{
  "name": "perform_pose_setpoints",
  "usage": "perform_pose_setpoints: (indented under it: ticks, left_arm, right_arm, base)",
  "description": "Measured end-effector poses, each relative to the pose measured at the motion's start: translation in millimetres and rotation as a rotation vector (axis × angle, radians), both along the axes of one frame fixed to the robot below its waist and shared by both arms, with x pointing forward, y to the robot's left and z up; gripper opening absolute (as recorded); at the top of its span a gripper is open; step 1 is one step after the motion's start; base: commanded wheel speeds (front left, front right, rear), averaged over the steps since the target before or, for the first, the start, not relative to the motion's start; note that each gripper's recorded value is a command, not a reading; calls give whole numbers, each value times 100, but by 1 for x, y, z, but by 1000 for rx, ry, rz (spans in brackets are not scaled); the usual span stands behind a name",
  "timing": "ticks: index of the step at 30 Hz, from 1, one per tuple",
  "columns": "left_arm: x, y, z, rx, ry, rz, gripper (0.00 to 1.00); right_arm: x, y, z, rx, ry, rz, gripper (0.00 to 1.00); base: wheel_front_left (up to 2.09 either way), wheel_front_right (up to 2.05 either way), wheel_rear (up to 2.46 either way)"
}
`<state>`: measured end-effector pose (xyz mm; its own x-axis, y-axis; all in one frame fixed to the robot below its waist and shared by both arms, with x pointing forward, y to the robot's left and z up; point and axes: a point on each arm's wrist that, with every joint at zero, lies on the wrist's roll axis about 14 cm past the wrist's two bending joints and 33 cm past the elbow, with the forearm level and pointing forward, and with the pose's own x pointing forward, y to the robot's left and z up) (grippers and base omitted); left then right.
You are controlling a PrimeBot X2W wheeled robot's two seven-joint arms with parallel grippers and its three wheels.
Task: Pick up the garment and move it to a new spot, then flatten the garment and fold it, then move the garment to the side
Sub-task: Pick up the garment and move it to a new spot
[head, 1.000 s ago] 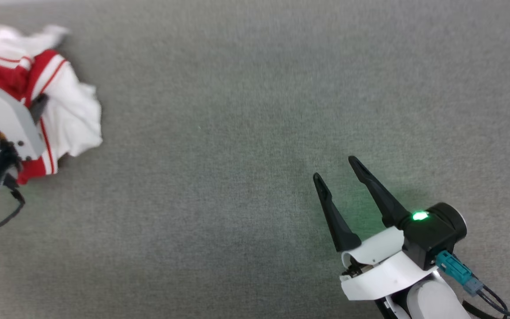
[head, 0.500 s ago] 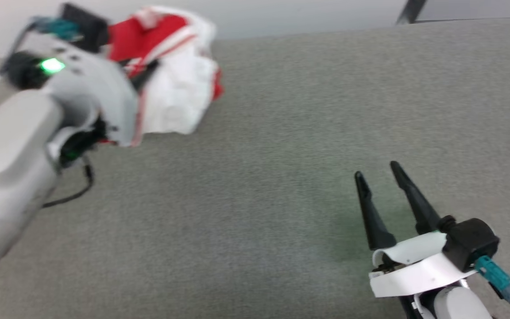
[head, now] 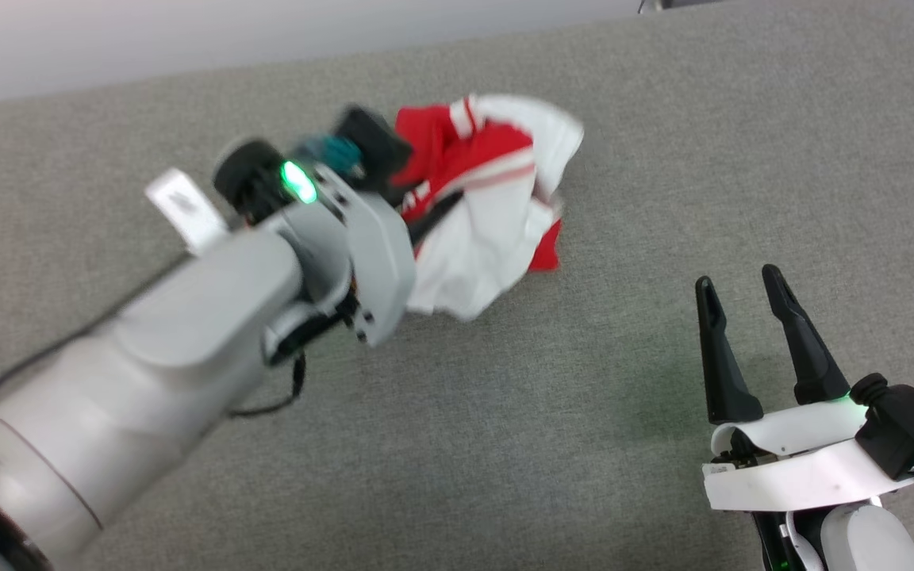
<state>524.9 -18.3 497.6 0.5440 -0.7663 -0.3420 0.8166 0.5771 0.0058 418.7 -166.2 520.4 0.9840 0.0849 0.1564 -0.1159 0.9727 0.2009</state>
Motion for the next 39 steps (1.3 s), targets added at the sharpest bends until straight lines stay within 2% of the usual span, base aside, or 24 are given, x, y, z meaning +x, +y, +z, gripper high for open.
perform_pose_setpoints:
  ticks: [2,8,12,15,34,37,39]
  left_arm:
    - [-8,-2,-21,53,37,-19,0]
    - [-35,-12,-50,104,139,-79,0]
    - [-58,4,-73,231,210,-111,0]
    - [-69,11,-78,282,247,-128,0]
    - [-56,18,-113,338,306,-119,0]
    - [-56,18,-114,339,308,-118,38]
    - [-56,18,-113,337,307,-115,100]
  right_arm:
    - [1,-2,-2,2,4,-5,100]
    - [4,-4,-2,6,3,-11,100]
    - [4,-4,0,13,-1,-9,100]
    - [4,-2,1,18,-5,-4,100]
    - [14,-9,-7,29,11,-21,100]
    - [14,-8,-8,29,13,-20,100]
    - [14,-7,-7,30,12,-18,100]
  base:
    - [0,0,0]
    - [0,0,0]
    - [0,0,0]
    - [0,0,0]
    - [0,0,0]
    - [0,0,0]
    - [0,0,0]
